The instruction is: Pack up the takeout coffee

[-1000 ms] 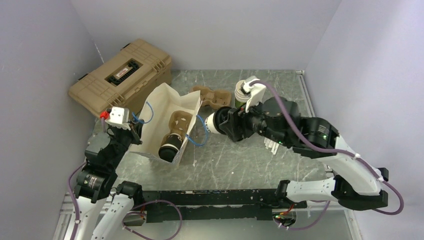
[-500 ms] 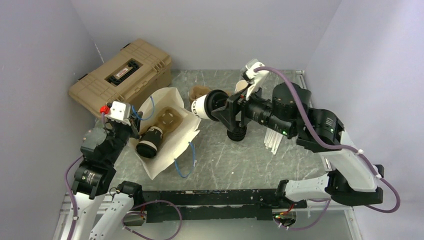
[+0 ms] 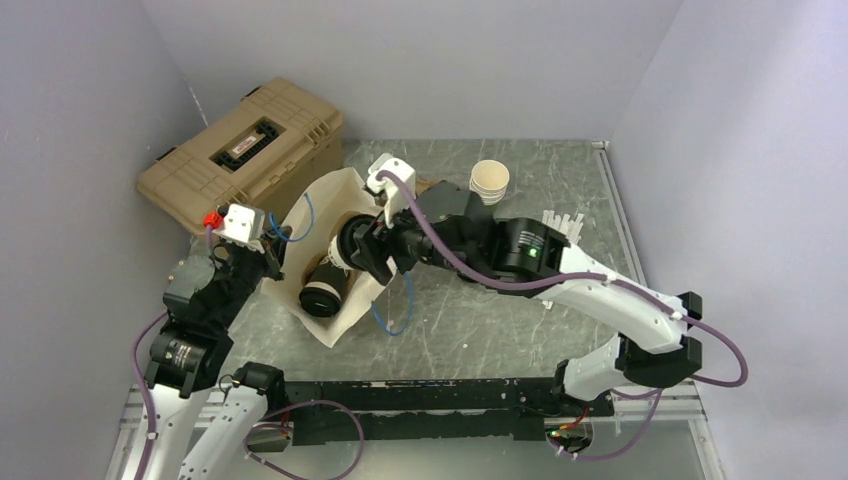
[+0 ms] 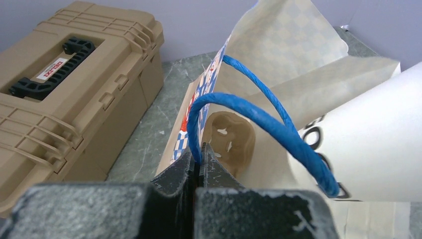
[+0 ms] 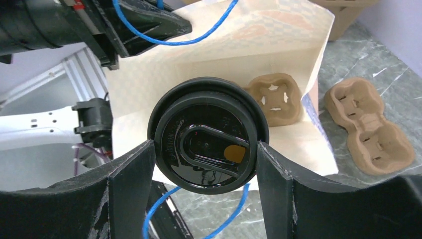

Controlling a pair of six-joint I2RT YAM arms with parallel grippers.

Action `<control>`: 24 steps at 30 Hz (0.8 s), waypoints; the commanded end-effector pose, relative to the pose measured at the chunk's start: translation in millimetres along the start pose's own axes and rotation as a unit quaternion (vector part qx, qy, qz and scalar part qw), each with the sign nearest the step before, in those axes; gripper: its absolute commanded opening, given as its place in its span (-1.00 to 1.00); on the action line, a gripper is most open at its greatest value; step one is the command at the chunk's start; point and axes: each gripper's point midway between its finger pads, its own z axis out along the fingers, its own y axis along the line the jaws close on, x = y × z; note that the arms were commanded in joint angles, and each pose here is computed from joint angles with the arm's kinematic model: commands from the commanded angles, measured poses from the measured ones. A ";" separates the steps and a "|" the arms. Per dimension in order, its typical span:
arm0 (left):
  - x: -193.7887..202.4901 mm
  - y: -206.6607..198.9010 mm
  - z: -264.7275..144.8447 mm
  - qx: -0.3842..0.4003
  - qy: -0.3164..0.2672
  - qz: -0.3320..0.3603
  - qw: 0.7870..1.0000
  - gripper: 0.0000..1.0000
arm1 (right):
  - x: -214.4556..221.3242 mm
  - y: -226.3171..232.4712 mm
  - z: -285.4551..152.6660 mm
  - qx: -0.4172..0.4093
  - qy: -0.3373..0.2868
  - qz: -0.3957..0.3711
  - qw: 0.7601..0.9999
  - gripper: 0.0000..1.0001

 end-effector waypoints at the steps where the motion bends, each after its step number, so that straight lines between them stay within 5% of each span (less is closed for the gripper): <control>1: -20.1 -8.0 -4.7 0.019 -0.035 -0.013 0.999 -1.00 | -9.5 -9.9 15.1 0.036 -0.029 -0.017 0.999 0.01; 24: -14.7 -22.3 -15.3 0.048 0.000 -0.050 0.998 -1.00 | 77.7 -53.8 124.6 0.123 0.034 -0.054 0.990 -0.03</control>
